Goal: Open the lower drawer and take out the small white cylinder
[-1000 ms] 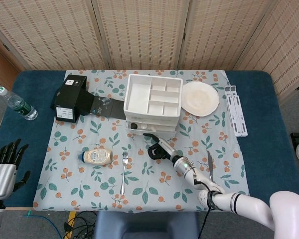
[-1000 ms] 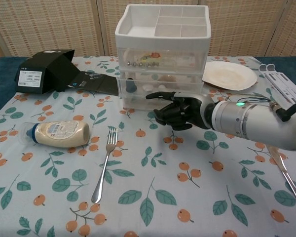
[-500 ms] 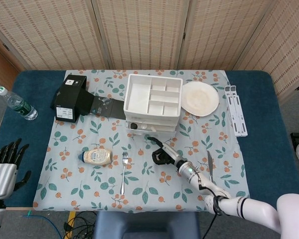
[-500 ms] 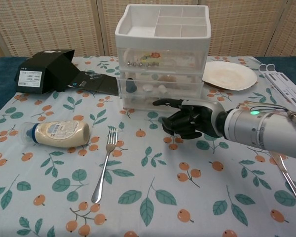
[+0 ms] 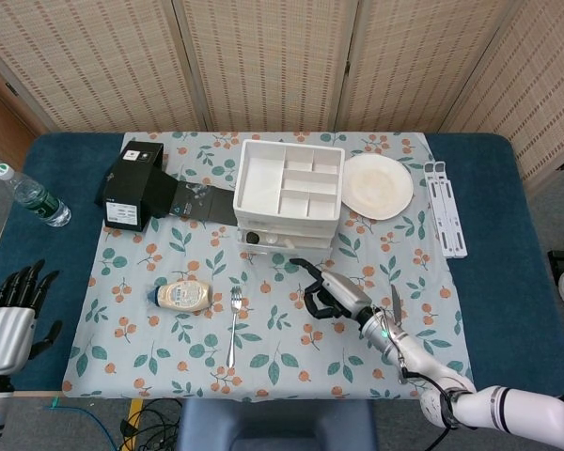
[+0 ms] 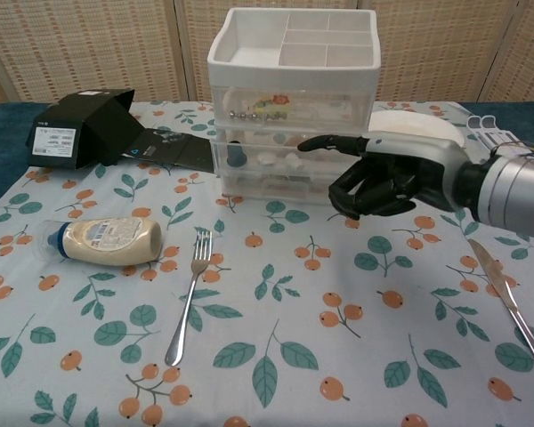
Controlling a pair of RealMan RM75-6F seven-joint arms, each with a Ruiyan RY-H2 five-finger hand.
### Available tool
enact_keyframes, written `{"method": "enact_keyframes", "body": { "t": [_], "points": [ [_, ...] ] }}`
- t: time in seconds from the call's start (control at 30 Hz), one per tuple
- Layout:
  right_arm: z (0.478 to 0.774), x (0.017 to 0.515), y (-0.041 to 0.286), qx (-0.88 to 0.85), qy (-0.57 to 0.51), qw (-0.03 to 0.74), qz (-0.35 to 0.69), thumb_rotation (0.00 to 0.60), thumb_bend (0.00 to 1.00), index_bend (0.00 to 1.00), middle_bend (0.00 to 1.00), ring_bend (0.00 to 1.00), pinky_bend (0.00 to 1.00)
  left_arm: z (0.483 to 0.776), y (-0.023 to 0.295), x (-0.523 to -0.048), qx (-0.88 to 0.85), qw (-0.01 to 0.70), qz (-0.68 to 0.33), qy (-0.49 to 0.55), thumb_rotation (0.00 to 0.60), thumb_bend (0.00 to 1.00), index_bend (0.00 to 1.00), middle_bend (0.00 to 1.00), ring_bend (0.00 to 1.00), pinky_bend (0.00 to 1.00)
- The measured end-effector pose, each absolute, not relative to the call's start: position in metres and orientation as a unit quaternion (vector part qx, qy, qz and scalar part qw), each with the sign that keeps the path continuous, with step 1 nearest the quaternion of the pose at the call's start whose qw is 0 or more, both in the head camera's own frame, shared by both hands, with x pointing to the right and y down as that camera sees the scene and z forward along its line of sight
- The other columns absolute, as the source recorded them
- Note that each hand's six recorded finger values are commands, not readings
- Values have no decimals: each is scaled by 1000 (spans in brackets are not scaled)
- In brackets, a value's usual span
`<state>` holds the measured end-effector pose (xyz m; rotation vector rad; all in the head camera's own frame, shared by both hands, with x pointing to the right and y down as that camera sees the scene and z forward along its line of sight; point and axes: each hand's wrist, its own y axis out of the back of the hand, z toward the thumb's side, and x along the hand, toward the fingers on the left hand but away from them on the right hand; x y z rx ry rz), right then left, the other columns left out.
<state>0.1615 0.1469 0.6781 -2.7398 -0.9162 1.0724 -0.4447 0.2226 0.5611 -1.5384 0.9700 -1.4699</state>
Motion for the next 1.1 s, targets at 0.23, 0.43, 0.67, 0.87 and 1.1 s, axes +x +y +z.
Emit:
{"method": "enact_keyframes", "body": {
  "t": [0.23, 0.43, 0.67, 0.87, 1.1],
  "points": [
    [677, 174, 132, -871, -307, 47, 380, 600, 635, 37, 746, 989, 1000, 563, 222, -442, -608, 391, -576, 380, 600, 329, 111, 17, 17, 85],
    [685, 177, 123, -861, -303, 53, 405, 600, 636, 37, 746, 990, 1000, 564, 222, -443, -608, 390, -579, 378, 600, 329, 112, 17, 17, 85],
    [695, 173, 116, -856, -289, 58, 424, 600, 636, 37, 748, 990, 1000, 564, 223, -444, -607, 390, -580, 379, 600, 329, 119, 17, 17, 85],
    [700, 170, 113, -854, -281, 64, 434, 600, 636, 112, 758, 990, 1000, 562, 222, -444, -606, 390, -580, 380, 600, 329, 120, 17, 17, 85],
    [698, 169, 117, -856, -274, 65, 433, 600, 636, 161, 761, 990, 1000, 560, 222, -443, -606, 392, -578, 381, 600, 329, 119, 17, 17, 85]
  ]
}}
